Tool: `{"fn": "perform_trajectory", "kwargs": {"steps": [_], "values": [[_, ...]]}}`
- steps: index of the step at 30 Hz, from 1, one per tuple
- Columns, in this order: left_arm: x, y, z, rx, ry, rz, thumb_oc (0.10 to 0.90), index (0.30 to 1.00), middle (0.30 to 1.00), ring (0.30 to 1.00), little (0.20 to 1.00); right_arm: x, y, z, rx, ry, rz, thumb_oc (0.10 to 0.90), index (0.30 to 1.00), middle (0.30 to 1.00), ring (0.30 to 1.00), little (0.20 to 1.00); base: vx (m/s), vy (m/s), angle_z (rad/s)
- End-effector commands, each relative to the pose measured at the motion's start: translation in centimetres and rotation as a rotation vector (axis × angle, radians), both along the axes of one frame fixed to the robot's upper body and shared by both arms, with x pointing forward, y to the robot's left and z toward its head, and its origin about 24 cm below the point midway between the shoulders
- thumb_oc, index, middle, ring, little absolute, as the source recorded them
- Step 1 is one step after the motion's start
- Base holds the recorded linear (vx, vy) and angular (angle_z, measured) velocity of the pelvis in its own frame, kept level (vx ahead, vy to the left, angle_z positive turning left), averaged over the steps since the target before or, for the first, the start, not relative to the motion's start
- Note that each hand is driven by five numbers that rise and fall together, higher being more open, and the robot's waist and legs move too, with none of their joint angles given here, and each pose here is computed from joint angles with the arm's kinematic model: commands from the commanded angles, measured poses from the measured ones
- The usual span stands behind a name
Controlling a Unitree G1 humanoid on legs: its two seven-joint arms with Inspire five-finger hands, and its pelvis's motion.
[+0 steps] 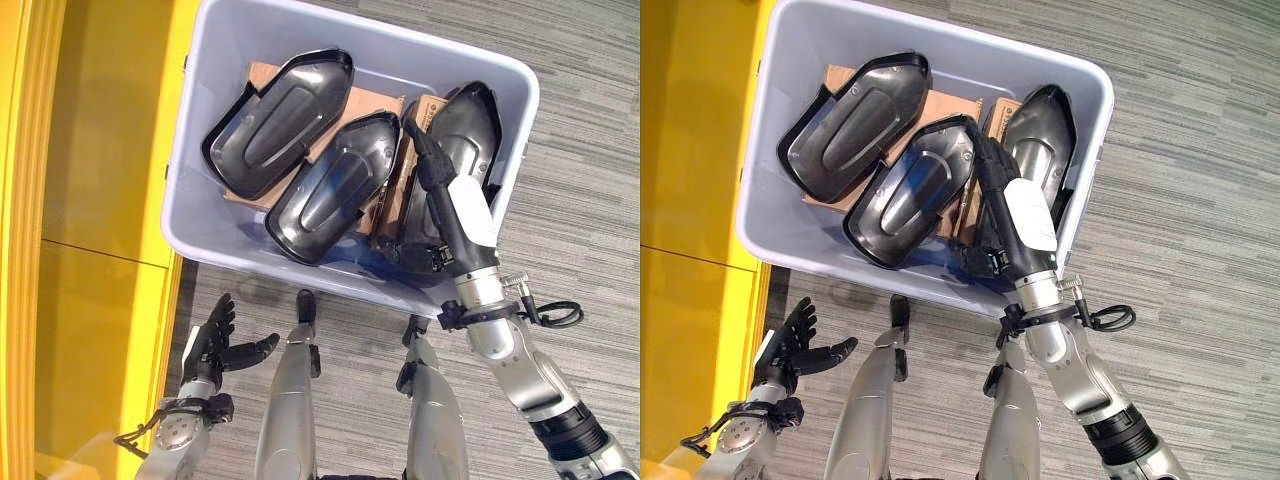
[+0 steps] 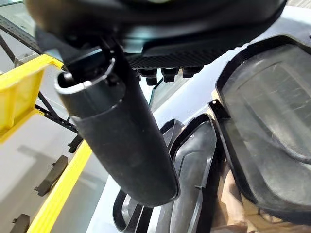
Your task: Move parts from the plastic box to the shelf.
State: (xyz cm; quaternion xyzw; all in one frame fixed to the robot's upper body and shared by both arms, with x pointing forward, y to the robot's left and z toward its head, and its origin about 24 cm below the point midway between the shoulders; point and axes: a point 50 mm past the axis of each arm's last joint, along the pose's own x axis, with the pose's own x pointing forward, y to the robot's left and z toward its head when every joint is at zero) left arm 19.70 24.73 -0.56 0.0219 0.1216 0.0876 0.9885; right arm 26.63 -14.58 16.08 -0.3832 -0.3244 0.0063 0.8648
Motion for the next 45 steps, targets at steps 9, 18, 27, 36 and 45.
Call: {"fn": "perform_trajectory", "kwargs": {"steps": [9,18,27,36,45], "values": [[-1.8,1.9,1.4,0.064,-0.046,0.05,0.9,1.0,1.0,1.0,1.0,-5.0,-1.4,4.6,0.017,-0.267,0.095,0.9,1.0,1.0,1.0,1.0,0.0,0.0,0.0],[-2.4,2.2,1.2,0.064,-0.036,0.061,0.9,1.0,1.0,1.0,1.0,-5.7,-2.6,3.5,-0.037,-0.176,0.087,0.9,1.0,1.0,1.0,1.0,0.0,0.0,0.0],[-2.5,2.3,1.4,0.07,-0.038,0.054,0.9,1.0,1.0,1.0,1.0,-5.8,-2.9,2.0,-0.051,-0.059,0.108,0.9,1.0,1.0,1.0,1.0,0.0,0.0,0.0],[-2.4,2.3,1.6,0.073,-0.049,0.052,0.9,1.0,1.0,1.0,1.0,-5.5,-2.8,1.3,-0.092,-0.025,0.107,0.9,1.0,1.0,1.0,1.0,0.0,0.0,0.0],[-2.3,2.2,1.5,0.064,-0.055,0.067,0.9,1.0,1.0,1.0,1.0,-4.7,-3.0,1.9,-0.152,-0.107,0.025,0.9,1.0,1.0,1.0,1.0,0.0,0.0,0.0]]}}
